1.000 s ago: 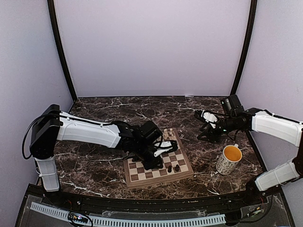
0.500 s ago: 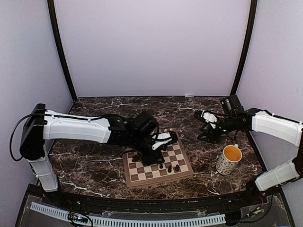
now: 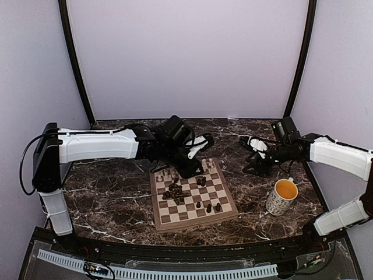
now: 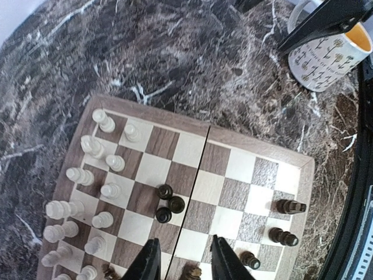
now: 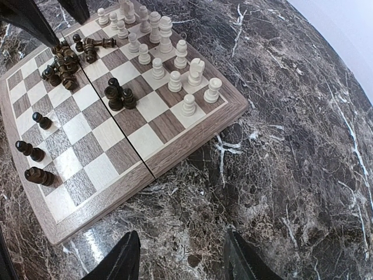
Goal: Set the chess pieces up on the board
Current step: Pick up the pawn from the chessboard.
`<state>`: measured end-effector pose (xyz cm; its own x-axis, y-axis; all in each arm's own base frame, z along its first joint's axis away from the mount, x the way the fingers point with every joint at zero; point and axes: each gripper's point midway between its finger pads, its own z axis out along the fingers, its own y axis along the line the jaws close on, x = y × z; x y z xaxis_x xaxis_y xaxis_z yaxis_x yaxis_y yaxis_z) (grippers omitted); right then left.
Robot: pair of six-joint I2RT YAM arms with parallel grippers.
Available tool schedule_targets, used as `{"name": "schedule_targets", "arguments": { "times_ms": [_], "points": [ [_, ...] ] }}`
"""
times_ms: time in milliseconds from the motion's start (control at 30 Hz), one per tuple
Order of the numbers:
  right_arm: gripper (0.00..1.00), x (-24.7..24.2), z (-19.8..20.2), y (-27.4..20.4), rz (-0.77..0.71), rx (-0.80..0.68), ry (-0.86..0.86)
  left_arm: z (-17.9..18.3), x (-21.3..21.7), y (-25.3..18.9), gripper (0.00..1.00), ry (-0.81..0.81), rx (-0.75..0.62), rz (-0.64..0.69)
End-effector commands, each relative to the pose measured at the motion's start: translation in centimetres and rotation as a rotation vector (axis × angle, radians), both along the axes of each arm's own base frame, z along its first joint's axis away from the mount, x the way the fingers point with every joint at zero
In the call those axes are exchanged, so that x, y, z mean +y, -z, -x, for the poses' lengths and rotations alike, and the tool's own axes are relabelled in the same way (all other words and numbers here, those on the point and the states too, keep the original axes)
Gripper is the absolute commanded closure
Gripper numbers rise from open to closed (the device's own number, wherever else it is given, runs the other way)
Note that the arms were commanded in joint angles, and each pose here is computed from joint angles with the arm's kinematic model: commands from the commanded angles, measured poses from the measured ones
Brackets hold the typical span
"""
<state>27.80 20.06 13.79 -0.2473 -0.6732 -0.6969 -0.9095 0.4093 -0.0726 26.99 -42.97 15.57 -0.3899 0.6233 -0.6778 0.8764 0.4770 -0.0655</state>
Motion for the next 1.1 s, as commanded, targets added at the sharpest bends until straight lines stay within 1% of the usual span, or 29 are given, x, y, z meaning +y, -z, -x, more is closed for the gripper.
{"name": "schedule_targets", "arguments": {
  "times_ms": [0,233,433,700,1067],
  "points": [
    [0.5,0.0,0.0,0.2,-0.005,-0.005,-0.004,-0.1,0.3,1.6,0.68,-0.05,0.085,-0.034],
    [0.5,0.0,0.0,0.4,0.001,-0.004,-0.004,-0.7,0.5,4.1,0.68,-0.066,0.122,-0.077],
    [0.5,-0.1,0.0,0.5,0.003,-0.005,-0.006,-1.2,0.3,5.2,0.69,-0.074,0.118,-0.089],
    [0.5,-0.1,0.0,0.5,0.007,-0.008,-0.004,-2.3,0.2,6.2,0.76,-0.091,0.11,-0.105],
    [0.5,-0.2,0.1,0.6,0.008,-0.007,-0.004,-3.2,0.0,7.3,0.8,-0.107,0.111,-0.108]
  ]
}}
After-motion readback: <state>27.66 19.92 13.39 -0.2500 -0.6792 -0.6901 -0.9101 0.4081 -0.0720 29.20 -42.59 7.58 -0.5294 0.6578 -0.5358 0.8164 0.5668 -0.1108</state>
